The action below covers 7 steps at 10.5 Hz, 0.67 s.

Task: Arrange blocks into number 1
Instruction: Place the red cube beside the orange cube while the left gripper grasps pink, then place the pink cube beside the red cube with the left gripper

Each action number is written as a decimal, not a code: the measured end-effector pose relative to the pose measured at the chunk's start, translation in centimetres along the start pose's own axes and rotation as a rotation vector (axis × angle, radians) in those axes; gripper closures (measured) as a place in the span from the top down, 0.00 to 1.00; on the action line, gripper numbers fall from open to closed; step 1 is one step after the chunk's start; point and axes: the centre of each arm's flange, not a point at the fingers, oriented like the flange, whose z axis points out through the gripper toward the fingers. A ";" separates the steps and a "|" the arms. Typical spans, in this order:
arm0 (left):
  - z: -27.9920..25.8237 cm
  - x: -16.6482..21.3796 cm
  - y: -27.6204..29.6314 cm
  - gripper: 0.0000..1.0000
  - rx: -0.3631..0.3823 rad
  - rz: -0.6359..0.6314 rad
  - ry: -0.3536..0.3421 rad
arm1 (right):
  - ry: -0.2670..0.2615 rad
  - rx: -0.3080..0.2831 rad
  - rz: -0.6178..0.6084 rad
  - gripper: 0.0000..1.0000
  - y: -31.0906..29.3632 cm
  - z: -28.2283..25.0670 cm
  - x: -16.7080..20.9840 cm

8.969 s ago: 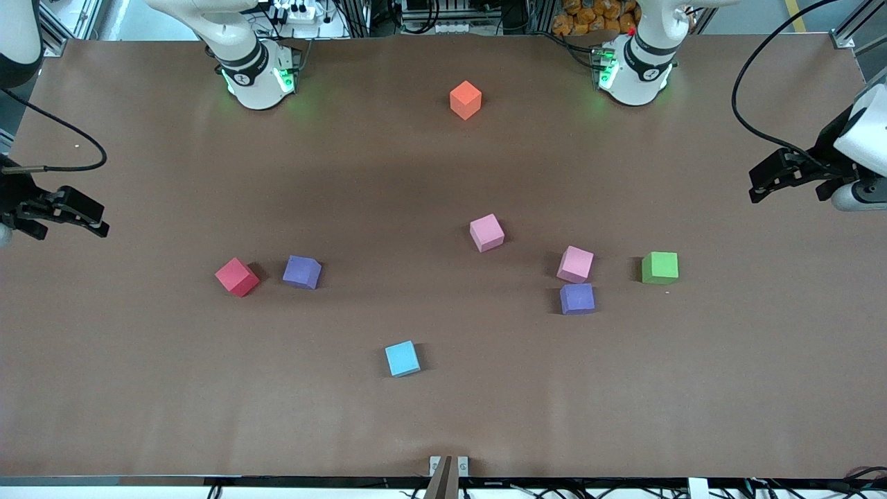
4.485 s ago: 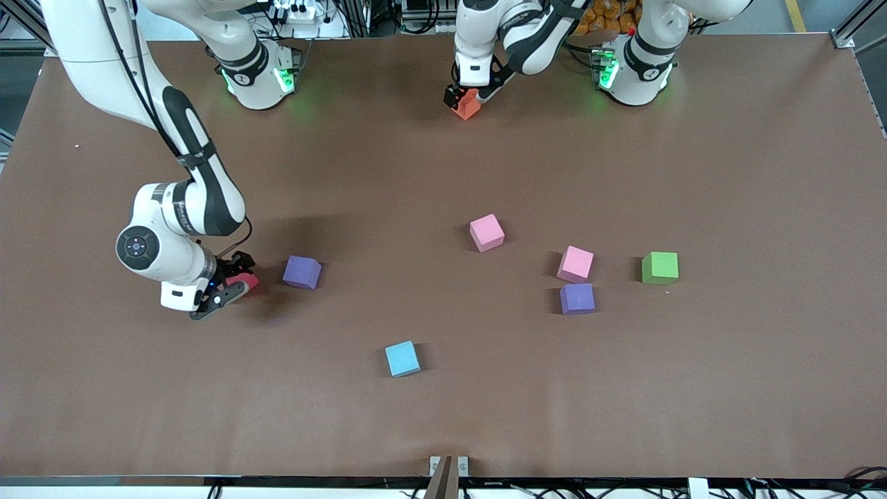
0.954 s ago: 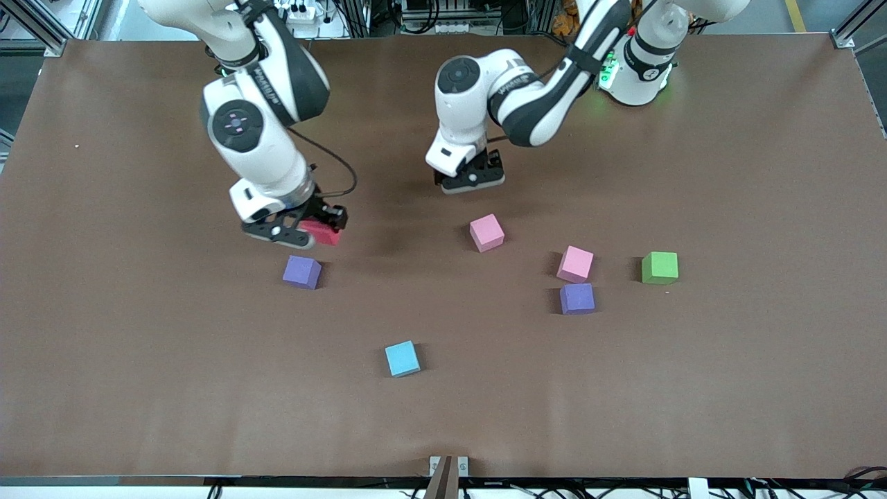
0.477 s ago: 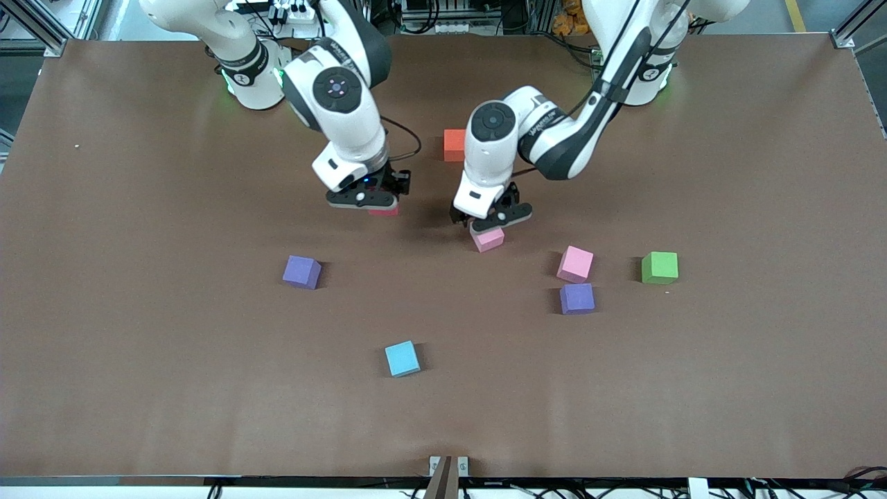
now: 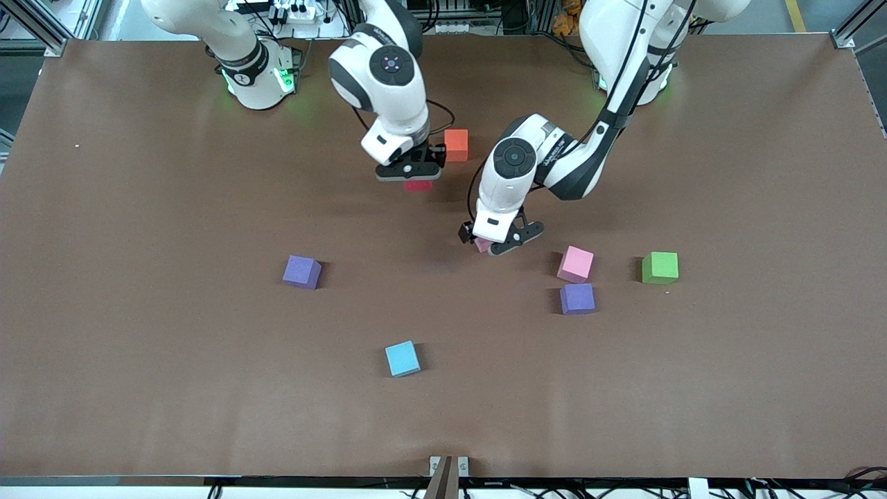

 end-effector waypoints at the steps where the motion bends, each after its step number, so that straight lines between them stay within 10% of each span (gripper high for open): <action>1: 0.6 0.0 -0.1 1.00 0.006 -0.006 -0.007 | -0.003 -0.001 -0.012 0.62 -1.2 1.5 -1.5; 3: 1.8 0.1 -0.2 0.99 0.006 -0.015 -0.010 | 0.004 0.010 -0.018 0.62 -3.0 3.3 -3.6; 7: 1.9 0.4 -0.1 0.60 -0.002 -0.016 -0.006 | 0.007 0.028 -0.015 0.62 -4.8 5.1 -5.2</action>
